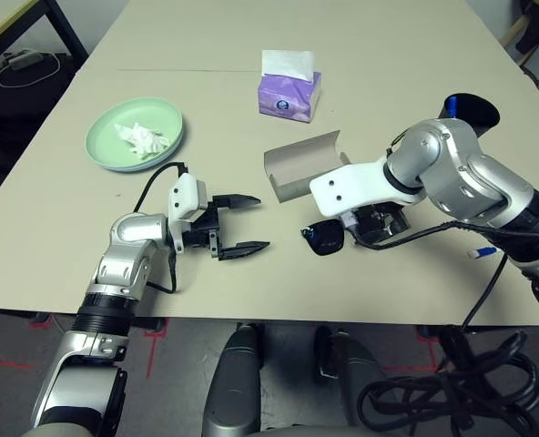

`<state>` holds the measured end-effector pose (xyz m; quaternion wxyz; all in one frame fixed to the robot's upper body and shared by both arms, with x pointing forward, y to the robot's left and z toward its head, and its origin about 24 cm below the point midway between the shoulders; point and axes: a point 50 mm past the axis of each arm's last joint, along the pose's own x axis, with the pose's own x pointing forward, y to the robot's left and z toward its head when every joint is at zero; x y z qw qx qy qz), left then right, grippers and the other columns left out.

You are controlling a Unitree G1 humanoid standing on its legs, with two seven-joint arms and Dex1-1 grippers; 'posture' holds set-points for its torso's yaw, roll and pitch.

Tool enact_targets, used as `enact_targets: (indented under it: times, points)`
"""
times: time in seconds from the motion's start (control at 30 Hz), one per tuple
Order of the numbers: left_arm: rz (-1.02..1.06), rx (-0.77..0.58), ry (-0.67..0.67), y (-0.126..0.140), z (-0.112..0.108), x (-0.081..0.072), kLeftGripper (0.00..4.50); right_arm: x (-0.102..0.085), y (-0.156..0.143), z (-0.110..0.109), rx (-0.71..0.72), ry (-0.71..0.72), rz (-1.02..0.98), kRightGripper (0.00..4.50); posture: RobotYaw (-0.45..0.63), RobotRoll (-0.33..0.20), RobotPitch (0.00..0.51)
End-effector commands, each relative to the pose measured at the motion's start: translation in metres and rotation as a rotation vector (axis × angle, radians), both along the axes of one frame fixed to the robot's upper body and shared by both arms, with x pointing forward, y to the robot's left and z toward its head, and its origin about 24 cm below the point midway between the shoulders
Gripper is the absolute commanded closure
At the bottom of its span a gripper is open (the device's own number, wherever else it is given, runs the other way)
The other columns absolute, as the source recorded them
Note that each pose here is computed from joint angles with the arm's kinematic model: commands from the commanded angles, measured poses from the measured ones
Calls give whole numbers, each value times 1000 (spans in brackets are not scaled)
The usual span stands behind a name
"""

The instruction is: Organize and tidy the items on the table.

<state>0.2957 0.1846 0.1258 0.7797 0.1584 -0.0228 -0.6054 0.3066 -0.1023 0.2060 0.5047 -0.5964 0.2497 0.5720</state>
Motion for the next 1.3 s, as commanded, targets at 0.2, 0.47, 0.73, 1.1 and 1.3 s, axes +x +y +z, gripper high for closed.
enact_targets:
  times: [0.2,0.47,0.73,1.1,1.3]
  points:
    - [-9,31,-2,-1,-1,-3,15,5,0,-7,-35,-14,11,0,216,0,217]
    - [-8,35,-2,-2,-1,-3,15,5,3,-4,-21,-20,22,0,214,0,209]
    - [-9,35,-2,-3,-2,-3,15,2,7,2,-2,-21,40,0,211,0,205]
    - [1,39,0,-2,-2,-3,15,4,8,-3,-9,-17,31,0,216,0,204]
    - [5,40,-1,-2,-2,-3,15,5,8,-6,-18,-13,24,0,218,0,205]
